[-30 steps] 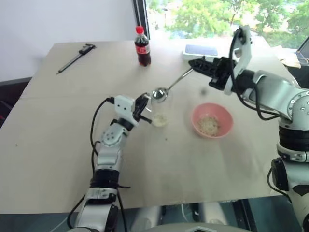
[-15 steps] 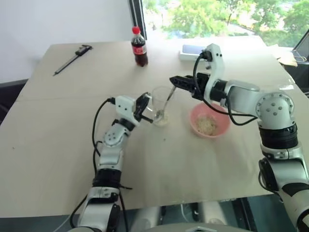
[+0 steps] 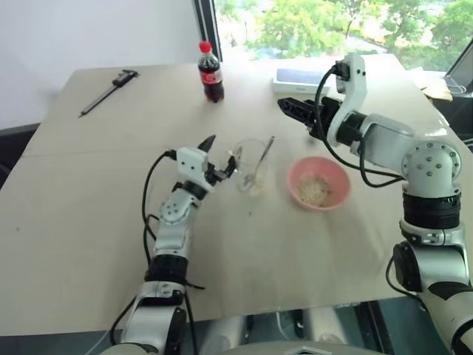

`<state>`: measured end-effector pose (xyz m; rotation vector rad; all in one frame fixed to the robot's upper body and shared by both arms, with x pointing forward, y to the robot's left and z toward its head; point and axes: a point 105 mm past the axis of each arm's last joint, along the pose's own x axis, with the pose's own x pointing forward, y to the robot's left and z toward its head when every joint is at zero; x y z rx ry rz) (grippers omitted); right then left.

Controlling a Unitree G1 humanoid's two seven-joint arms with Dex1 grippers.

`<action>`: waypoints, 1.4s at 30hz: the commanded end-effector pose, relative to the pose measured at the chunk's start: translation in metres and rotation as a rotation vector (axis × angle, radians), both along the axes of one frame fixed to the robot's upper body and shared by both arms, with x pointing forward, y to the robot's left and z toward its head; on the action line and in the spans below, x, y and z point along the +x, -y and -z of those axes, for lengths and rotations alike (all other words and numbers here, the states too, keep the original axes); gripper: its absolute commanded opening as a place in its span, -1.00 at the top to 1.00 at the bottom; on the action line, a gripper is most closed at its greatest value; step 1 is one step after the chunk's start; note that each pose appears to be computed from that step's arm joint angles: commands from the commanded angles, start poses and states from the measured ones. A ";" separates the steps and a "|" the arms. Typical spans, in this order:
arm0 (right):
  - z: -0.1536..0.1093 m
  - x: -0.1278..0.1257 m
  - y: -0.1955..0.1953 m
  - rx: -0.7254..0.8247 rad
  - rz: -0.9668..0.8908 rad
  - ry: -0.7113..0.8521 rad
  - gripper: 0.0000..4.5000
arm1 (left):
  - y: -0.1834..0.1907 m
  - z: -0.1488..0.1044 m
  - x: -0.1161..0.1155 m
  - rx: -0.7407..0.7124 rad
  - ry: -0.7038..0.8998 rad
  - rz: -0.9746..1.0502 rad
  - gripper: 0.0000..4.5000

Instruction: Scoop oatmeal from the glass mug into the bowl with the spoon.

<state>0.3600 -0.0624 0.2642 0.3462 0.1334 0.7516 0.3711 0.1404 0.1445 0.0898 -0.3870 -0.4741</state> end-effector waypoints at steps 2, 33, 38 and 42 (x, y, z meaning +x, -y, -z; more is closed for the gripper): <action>-0.019 -0.007 0.007 0.043 -0.013 0.070 -0.30 | -0.007 -0.007 -0.012 0.013 0.044 0.001 -0.79; 0.126 -0.107 0.201 -0.329 0.173 0.152 -0.30 | -0.061 0.042 -0.141 0.134 -0.396 0.028 -0.90; 0.143 -0.114 0.218 -0.357 0.107 0.136 -0.70 | -0.089 0.049 -0.153 0.127 -0.431 -0.045 -1.00; 0.155 -0.112 0.229 -0.441 0.064 0.164 -0.95 | -0.106 0.050 -0.160 0.120 -0.436 -0.098 -1.00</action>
